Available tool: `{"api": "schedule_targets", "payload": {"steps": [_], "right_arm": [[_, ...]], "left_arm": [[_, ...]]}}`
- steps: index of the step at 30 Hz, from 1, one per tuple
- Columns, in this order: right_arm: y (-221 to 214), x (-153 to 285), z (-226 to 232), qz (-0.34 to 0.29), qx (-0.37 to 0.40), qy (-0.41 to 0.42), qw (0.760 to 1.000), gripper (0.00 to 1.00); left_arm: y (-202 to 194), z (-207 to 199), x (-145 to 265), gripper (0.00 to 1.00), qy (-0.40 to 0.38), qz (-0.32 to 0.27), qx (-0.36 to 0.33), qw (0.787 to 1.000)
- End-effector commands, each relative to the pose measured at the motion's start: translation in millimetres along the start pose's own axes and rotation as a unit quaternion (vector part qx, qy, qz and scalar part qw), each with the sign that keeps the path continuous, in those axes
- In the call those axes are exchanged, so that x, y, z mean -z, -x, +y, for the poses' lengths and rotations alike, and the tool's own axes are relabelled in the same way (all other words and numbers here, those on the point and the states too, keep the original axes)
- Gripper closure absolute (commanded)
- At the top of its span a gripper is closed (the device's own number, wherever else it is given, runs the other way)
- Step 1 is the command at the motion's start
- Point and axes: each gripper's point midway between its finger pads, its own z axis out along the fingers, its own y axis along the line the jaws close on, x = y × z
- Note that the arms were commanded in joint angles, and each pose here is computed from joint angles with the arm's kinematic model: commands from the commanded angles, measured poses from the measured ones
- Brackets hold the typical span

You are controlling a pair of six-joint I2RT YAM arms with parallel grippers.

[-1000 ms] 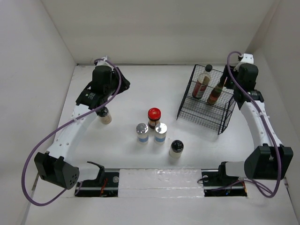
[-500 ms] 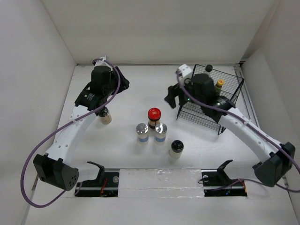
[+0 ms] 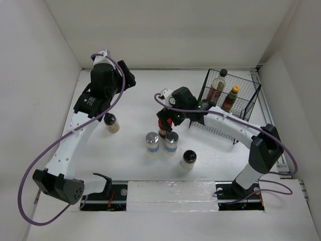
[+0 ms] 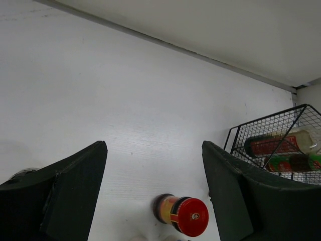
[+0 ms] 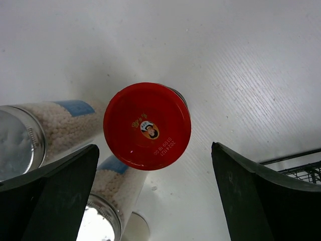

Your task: Organize the condiment bottles

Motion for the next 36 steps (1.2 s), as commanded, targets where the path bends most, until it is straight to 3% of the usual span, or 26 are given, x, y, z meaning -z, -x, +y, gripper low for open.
{"api": "schedule_targets", "payload": {"steps": [1, 6, 11, 14, 15, 18, 19, 21, 26, 29, 36], "right_arm": [[21.3, -0.6, 2.7, -0.023, 0.015, 0.003, 1.0, 0.01], [10.8, -24.0, -3.4, -0.01, 0.013, -0.004, 1.0, 0.05], [26.6, -34.7, -2.4, -0.062, 0.01, 0.0, 0.998, 0.07], [23.0, -47.8, 2.0, -0.05, 0.018, 0.009, 0.999, 0.09], [25.3, -49.9, 1.7, -0.051, 0.018, 0.009, 0.999, 0.25], [30.3, -44.5, -3.2, -0.055, 0.018, -0.007, 0.998, 0.4], [42.8, -33.7, -1.7, -0.073, 0.02, -0.008, 0.997, 0.53], [66.3, -15.8, -8.8, -0.108, 0.02, -0.021, 0.994, 0.54], [160.2, 85.9, -31.3, -0.249, 0.015, -0.048, 0.967, 0.55], [176.4, 132.6, -56.4, -0.283, 0.005, -0.073, 0.956, 0.57], [164.8, 198.8, -120.5, -0.294, -0.036, -0.152, 0.943, 0.6]], "left_arm": [[17.5, 0.1, 7.0, 0.28, 0.001, -0.025, -0.004, 1.0], [23.1, 7.3, 7.4, 0.29, 0.011, -0.037, 0.004, 0.999], [54.6, -4.2, 15.5, 0.29, 0.003, -0.072, -0.001, 0.997], [42.5, -3.9, 9.8, 0.29, -0.003, -0.056, 0.002, 0.998], [39.3, -2.6, 7.3, 0.29, -0.002, -0.054, 0.001, 0.999], [29.3, 2.6, 5.5, 0.3, 0.004, -0.045, 0.003, 0.999], [31.9, 1.9, 9.4, 0.3, 0.001, -0.049, 0.005, 0.999], [31.9, 1.9, 9.4, 0.3, 0.001, -0.049, 0.005, 0.999], [30.9, -7.7, 3.4, 0.3, -0.02, -0.042, 0.005, 0.999], [29.0, -10.1, -1.9, 0.3, -0.022, -0.036, 0.008, 0.999], [12.9, -3.8, -8.1, 0.3, -0.016, -0.017, 0.004, 1.0]]}}
